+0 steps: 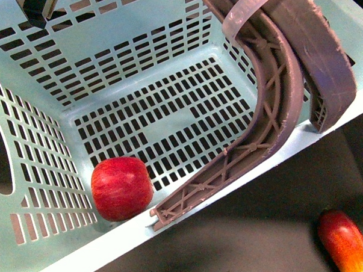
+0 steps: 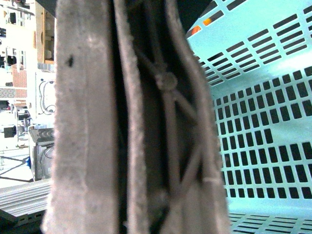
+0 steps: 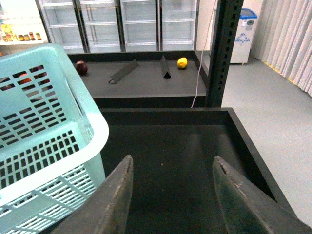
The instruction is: Pick apple with right arm and hold basket with left
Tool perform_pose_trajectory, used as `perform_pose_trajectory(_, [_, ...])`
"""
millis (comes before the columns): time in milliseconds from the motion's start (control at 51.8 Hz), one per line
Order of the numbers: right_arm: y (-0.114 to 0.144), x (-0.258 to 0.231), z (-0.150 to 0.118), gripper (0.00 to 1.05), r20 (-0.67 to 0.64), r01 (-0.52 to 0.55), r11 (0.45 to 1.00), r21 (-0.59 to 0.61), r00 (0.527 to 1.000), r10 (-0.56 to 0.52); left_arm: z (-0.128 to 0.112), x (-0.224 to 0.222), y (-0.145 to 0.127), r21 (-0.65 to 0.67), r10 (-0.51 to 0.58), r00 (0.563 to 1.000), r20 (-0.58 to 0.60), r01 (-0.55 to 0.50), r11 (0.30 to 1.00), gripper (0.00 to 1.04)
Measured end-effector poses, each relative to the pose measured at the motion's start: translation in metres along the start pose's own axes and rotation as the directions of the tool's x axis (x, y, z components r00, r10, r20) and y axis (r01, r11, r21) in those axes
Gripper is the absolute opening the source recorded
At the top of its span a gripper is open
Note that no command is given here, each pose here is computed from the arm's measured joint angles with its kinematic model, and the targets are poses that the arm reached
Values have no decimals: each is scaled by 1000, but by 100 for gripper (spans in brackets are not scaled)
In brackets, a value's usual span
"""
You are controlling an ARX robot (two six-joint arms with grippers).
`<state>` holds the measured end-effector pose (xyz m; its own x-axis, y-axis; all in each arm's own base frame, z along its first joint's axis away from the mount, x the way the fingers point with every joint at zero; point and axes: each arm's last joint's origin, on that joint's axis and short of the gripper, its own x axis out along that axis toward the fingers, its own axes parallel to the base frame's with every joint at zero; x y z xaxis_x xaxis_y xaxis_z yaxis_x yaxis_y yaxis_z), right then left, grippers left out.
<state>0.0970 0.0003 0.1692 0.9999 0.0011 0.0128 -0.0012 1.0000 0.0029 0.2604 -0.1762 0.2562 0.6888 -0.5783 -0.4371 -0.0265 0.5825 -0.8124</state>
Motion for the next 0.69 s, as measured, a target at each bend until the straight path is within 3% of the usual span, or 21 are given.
perform_pose_trajectory(328, [0,0,0,95,0,0,1000,0,1000,0,0,0,0,0,0,1000,0,0,1000,15])
perform_pose_trajectory(521, [0,0,0,96,0,0,1000,0,1000,0,0,0,0,0,0,1000,0,0,1000,15])
perform_pose_trajectory(598, [0,0,0,96,0,0,1000,0,1000,0,-2,2,-2,-46,16,989,148,-9,999,15])
perform_pose_trajectory(695, [0,0,0,96,0,-2,1000,0,1000,2,2,3,-6,-155,65,923,380,-6,988,15])
